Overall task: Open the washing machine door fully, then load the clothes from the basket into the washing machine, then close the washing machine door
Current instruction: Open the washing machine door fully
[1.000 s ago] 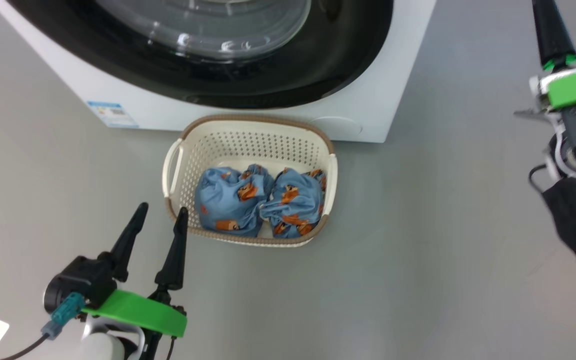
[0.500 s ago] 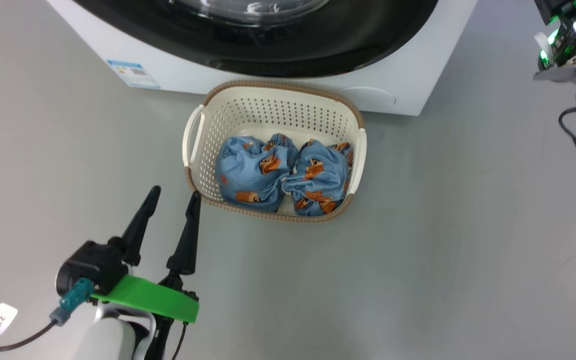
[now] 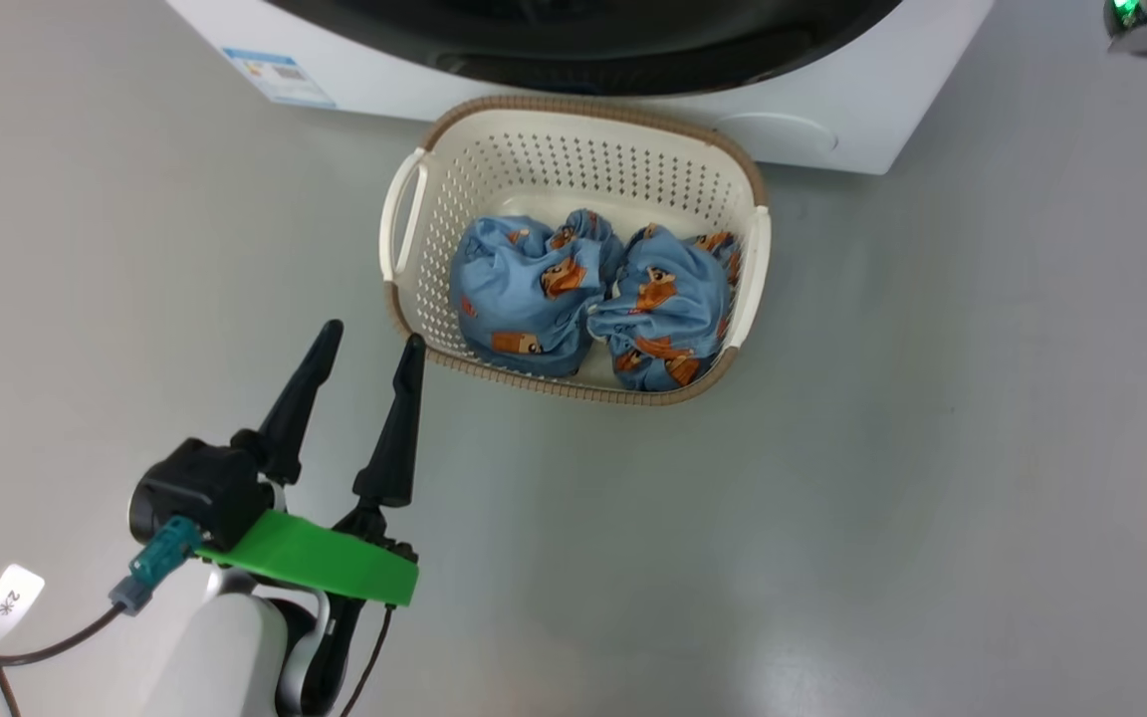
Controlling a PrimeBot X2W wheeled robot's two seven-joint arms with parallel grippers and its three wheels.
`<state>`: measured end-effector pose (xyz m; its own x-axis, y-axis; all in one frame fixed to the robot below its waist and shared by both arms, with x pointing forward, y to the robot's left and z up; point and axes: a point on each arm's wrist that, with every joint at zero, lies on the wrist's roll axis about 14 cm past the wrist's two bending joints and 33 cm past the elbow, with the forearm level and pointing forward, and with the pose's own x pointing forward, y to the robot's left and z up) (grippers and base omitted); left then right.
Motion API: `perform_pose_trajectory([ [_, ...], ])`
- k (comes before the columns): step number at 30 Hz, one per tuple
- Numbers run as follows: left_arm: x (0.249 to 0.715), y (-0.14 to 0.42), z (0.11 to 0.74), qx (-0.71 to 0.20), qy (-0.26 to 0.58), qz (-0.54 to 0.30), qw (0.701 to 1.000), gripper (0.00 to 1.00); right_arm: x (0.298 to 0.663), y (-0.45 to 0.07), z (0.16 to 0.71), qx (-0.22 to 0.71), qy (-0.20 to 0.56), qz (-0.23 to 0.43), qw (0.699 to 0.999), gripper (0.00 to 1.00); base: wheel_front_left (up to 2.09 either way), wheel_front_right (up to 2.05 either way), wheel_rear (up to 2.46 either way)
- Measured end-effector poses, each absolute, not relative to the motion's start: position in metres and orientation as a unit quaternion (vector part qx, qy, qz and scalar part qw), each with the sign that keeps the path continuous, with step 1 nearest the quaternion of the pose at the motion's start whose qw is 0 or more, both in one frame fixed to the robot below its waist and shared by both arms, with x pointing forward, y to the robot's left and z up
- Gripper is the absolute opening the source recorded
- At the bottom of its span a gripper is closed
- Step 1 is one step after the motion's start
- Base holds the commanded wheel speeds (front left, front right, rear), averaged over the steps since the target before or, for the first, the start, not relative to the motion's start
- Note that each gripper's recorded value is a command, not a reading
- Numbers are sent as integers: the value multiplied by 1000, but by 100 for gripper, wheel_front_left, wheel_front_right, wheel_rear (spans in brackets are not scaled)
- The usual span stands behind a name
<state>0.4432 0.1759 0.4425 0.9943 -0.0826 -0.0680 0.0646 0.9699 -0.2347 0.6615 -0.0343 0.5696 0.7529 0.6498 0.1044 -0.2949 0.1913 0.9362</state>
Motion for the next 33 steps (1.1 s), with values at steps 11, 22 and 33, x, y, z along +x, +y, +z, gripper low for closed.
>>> perform_pose_trajectory([
  [11,450,178,434,-123,46,-30,991,100,682,-12,556,536,181,327,757,0,0,0,0],
  [22,453,183,434,-122,44,-22,991,100,683,3,548,516,206,343,757,0,0,0,0],
  [33,454,179,452,-125,21,-30,992,100,657,3,549,490,227,352,765,0,0,0,0],
])
